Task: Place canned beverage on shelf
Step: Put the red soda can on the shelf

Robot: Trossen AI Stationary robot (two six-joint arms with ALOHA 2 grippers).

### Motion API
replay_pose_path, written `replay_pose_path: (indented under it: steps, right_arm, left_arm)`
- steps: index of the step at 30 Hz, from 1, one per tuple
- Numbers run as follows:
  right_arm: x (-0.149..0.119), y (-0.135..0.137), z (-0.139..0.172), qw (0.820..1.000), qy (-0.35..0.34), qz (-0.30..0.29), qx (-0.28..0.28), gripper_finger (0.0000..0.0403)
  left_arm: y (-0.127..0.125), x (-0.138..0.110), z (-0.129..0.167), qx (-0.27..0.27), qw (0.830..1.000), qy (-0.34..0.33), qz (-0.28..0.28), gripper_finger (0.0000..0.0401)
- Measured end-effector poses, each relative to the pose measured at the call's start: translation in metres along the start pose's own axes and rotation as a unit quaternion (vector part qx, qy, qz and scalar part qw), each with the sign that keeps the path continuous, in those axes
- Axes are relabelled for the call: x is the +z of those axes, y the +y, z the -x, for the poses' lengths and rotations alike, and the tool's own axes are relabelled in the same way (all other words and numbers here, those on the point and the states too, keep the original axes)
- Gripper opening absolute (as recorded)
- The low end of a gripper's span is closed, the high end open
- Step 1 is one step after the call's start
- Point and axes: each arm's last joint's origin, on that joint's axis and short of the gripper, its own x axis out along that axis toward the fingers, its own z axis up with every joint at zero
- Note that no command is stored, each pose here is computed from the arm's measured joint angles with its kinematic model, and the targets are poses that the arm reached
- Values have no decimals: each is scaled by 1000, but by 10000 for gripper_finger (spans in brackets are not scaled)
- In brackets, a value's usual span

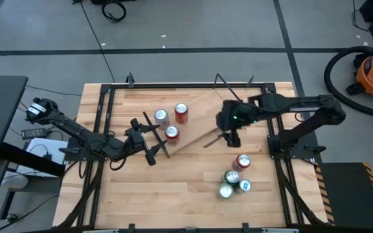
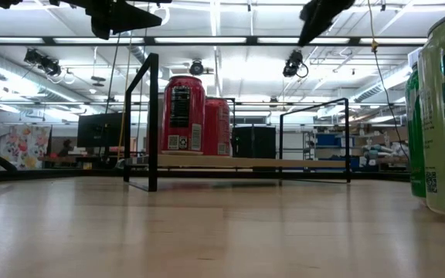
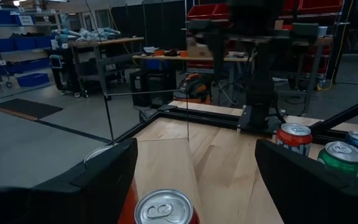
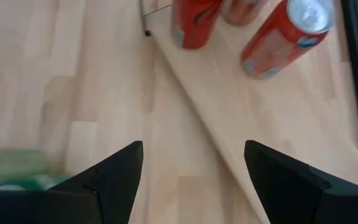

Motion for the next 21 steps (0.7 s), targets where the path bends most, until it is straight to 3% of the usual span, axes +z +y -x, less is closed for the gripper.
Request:
replay_pose_path:
  steps: [10,21]
  right_arm:
    - [-41,45,-17,998,49,21,32,291]
    - [-61,72,-16,994,104,22,32,292]
  left_arm:
    - [0,0,0,0,1000,0,0,336]
    - [0,0,0,0,1000,2,4,336]
